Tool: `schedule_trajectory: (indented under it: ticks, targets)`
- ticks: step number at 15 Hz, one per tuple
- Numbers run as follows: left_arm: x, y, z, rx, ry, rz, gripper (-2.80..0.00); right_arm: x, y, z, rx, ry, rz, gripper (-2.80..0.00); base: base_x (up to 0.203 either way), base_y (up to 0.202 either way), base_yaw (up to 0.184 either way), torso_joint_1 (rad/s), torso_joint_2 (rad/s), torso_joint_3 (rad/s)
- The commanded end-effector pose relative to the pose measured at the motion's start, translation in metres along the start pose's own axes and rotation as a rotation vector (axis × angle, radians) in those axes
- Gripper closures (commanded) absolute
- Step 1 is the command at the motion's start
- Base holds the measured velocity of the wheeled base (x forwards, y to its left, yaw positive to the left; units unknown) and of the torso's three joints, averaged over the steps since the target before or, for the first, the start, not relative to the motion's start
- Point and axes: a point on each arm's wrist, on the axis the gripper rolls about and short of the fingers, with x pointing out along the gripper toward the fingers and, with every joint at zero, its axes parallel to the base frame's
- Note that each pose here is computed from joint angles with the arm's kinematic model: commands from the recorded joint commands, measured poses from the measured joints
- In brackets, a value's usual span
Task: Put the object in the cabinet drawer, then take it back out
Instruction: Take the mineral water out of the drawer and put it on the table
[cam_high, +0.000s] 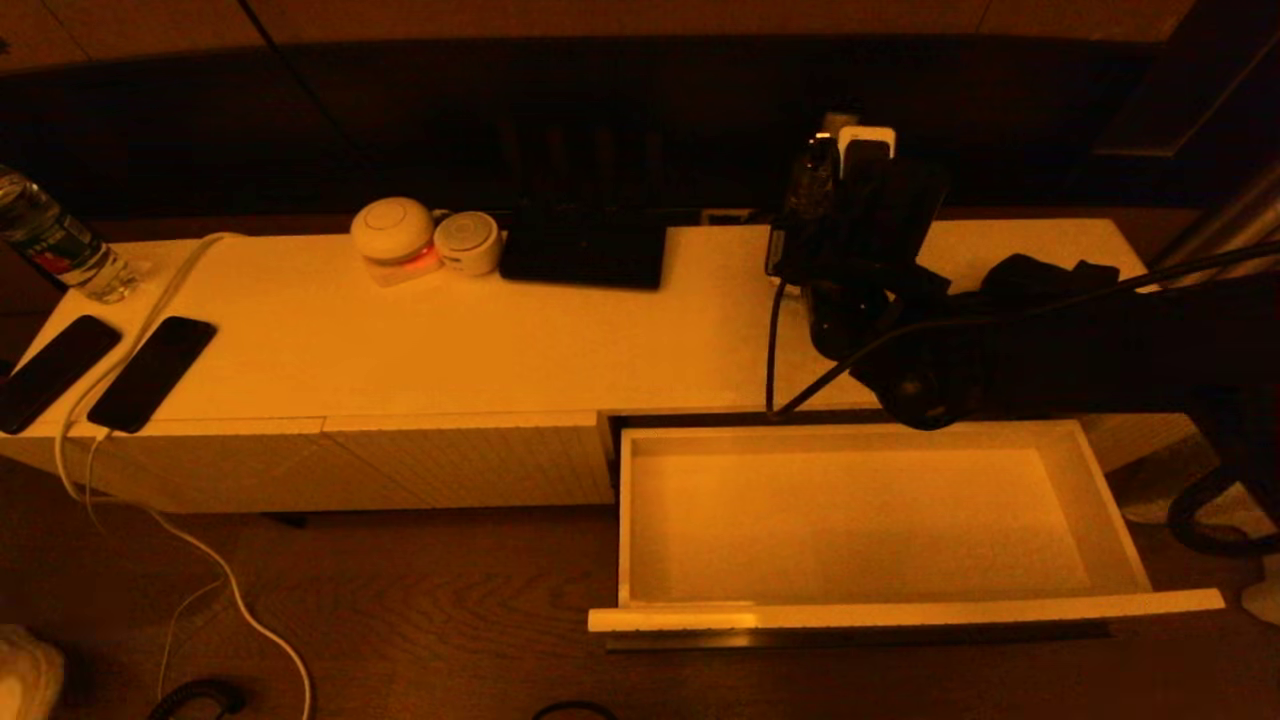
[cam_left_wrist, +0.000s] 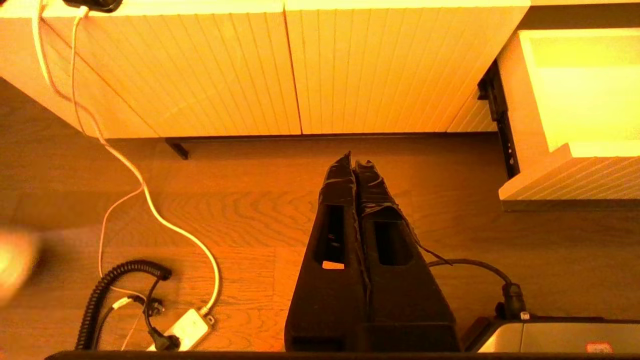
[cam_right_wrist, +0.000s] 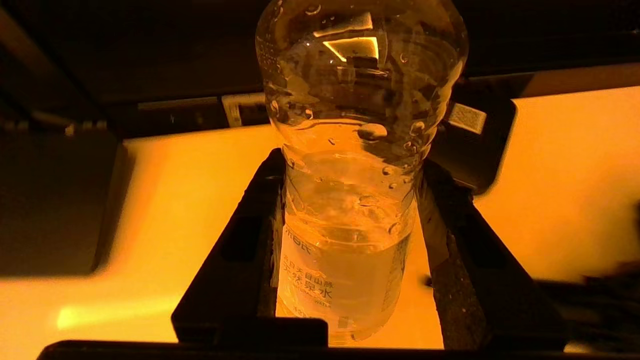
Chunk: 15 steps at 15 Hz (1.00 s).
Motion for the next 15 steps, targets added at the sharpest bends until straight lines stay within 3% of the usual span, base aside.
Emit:
schedule_trajectory:
  ticks: [1,5,11,15]
  targets:
    - [0.0,0.0,0.0,-0.001,0.0,0.0,0.0,0.008,0.006,-0.016,0.001,-0.005,-0.012,0.0,0.0,0.0,0.0,0.0,0.0,0.0]
    - [0.0,0.0,0.0,-0.001,0.0,0.0,0.0,0.015,0.012,-0.027,0.02,-0.088,-0.036,0.0,0.0,0.0,0.0,0.0,0.0,0.0]
    - [0.0,0.0,0.0,-0.001,0.0,0.0,0.0,0.02,0.017,-0.053,-0.027,-0.084,-0.038,0.0,0.0,0.0,0.0,0.0,0.0,0.0]
    - [0.0,0.0,0.0,-0.001,0.0,0.0,0.0,0.019,0.018,-0.05,-0.032,-0.122,-0.045,0.0,0.0,0.0,0.0,0.0,0.0,0.0]
